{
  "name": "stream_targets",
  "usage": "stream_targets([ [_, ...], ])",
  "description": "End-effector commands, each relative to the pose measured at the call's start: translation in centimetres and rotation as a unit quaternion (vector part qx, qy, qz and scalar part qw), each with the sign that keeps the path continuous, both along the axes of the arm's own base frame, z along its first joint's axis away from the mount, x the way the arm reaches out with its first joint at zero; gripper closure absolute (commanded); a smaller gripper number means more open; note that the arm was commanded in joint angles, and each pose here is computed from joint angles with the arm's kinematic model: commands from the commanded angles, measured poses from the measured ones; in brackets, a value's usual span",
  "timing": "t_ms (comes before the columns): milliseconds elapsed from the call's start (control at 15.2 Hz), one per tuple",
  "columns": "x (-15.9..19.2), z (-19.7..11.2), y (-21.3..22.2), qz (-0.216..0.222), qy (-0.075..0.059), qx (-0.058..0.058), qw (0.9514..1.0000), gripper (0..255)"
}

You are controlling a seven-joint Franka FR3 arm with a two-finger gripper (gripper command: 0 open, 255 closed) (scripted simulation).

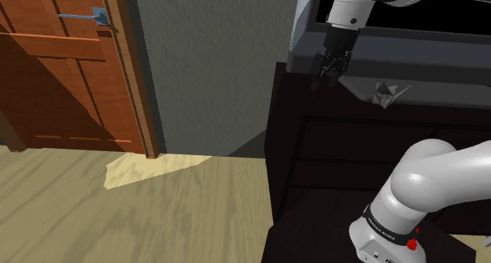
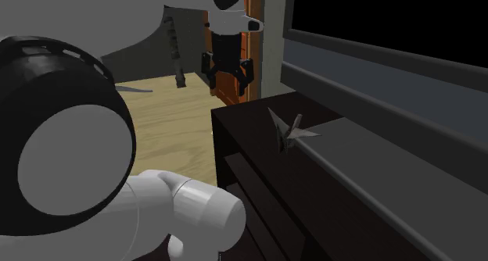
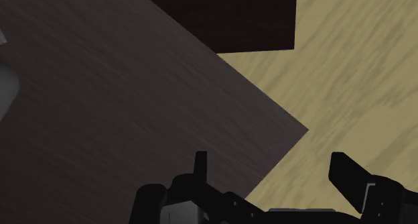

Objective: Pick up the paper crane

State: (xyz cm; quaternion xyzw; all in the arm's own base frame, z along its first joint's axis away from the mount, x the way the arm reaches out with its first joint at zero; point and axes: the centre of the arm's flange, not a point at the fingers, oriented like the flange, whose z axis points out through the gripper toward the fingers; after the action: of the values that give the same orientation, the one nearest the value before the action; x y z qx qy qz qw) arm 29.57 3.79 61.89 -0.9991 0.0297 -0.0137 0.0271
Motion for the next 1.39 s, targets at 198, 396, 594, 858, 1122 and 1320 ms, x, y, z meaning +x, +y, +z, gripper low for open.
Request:
stream_targets([
  [198, -2.8, 0.4, -2.9, 0.06, -0.002, 0.004, 0.9982, 0],
  [396, -5.3, 0.7, -6.1, 0.12, -0.003, 0.009, 0.9927, 0],
  [594, -7.4, 1.0, -9.5, 0.18, -0.005, 0.013, 0.9835, 0],
  [858, -9.4, 1.4, -14.5, 0.259, -0.007, 0.018, 0.9657, 0],
  [1122, -10.7, 1.7, -19.7, 0.336, -0.01, 0.024, 0.9417, 0],
  [1320, -10.9, 1.2, -21.9, 0.367, -0.01, 0.026, 0.9299, 0],
])
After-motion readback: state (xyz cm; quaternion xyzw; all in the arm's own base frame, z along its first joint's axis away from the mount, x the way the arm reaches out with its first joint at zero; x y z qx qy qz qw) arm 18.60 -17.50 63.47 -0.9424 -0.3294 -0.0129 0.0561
